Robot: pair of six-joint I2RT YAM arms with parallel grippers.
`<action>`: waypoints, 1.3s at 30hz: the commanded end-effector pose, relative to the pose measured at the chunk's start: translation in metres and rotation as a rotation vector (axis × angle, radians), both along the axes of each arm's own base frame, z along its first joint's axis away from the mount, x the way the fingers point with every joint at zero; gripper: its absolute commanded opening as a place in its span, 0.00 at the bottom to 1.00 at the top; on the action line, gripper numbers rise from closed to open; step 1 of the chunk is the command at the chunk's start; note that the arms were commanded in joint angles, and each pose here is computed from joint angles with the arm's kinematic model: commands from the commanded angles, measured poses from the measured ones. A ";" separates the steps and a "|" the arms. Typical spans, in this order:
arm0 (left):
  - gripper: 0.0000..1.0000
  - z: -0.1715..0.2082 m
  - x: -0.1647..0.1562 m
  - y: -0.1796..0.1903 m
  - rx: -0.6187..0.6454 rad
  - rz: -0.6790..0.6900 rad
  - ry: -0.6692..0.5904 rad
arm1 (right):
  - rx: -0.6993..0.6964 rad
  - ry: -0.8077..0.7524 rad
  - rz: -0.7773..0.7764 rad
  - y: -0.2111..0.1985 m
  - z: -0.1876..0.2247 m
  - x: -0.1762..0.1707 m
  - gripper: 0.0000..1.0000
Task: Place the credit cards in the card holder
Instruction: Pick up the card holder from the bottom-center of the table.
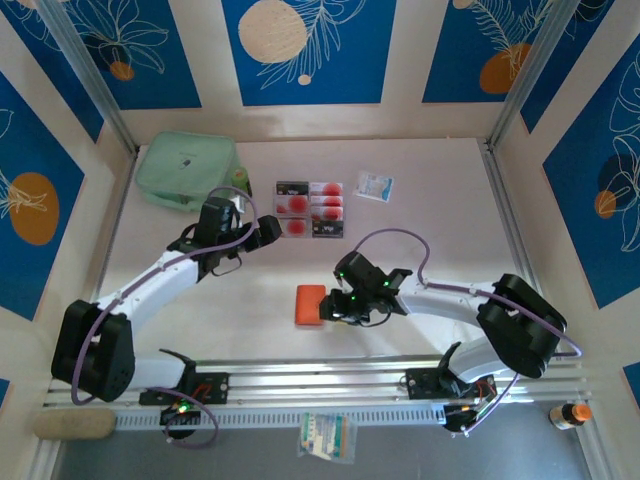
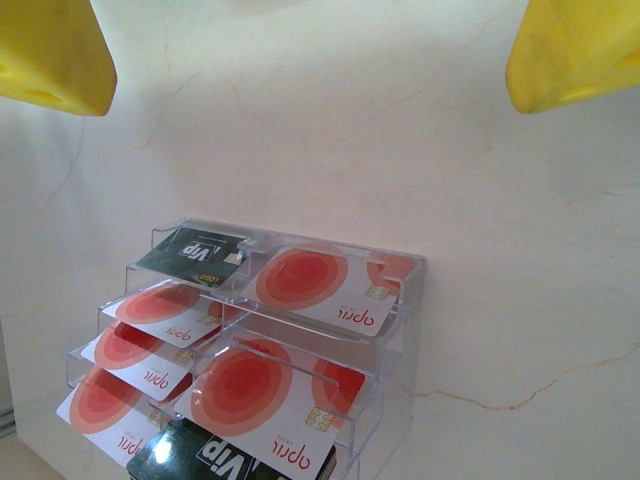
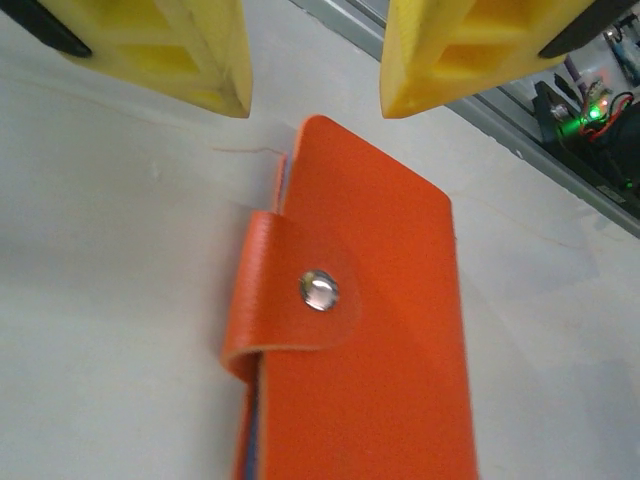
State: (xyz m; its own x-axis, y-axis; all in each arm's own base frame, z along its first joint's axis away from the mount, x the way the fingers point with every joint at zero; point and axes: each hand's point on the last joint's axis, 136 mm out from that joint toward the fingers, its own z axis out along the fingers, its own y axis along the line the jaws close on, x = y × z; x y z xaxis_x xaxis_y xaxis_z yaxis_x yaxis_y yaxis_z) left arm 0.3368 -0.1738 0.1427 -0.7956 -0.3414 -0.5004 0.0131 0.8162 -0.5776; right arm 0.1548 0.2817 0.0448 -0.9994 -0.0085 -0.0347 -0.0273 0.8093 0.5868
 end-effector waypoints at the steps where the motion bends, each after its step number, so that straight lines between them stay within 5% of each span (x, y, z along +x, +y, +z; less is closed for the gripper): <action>1: 1.00 0.006 -0.006 -0.002 -0.011 -0.017 -0.017 | 0.023 0.030 -0.032 0.006 -0.006 0.000 0.37; 18: 1.00 -0.001 -0.007 -0.002 0.010 -0.026 -0.001 | 0.060 0.061 -0.033 0.020 -0.018 0.002 0.31; 25: 1.00 -0.005 -0.007 -0.002 0.014 -0.027 0.006 | 0.085 0.054 -0.021 0.024 -0.015 0.008 0.00; 33: 1.00 0.016 -0.005 -0.025 -0.150 -0.062 0.021 | 0.310 -0.091 0.019 0.014 0.066 0.049 0.00; 39: 1.00 0.058 0.000 -0.057 -0.405 -0.143 -0.053 | 0.534 -0.210 0.074 0.004 0.147 0.081 0.00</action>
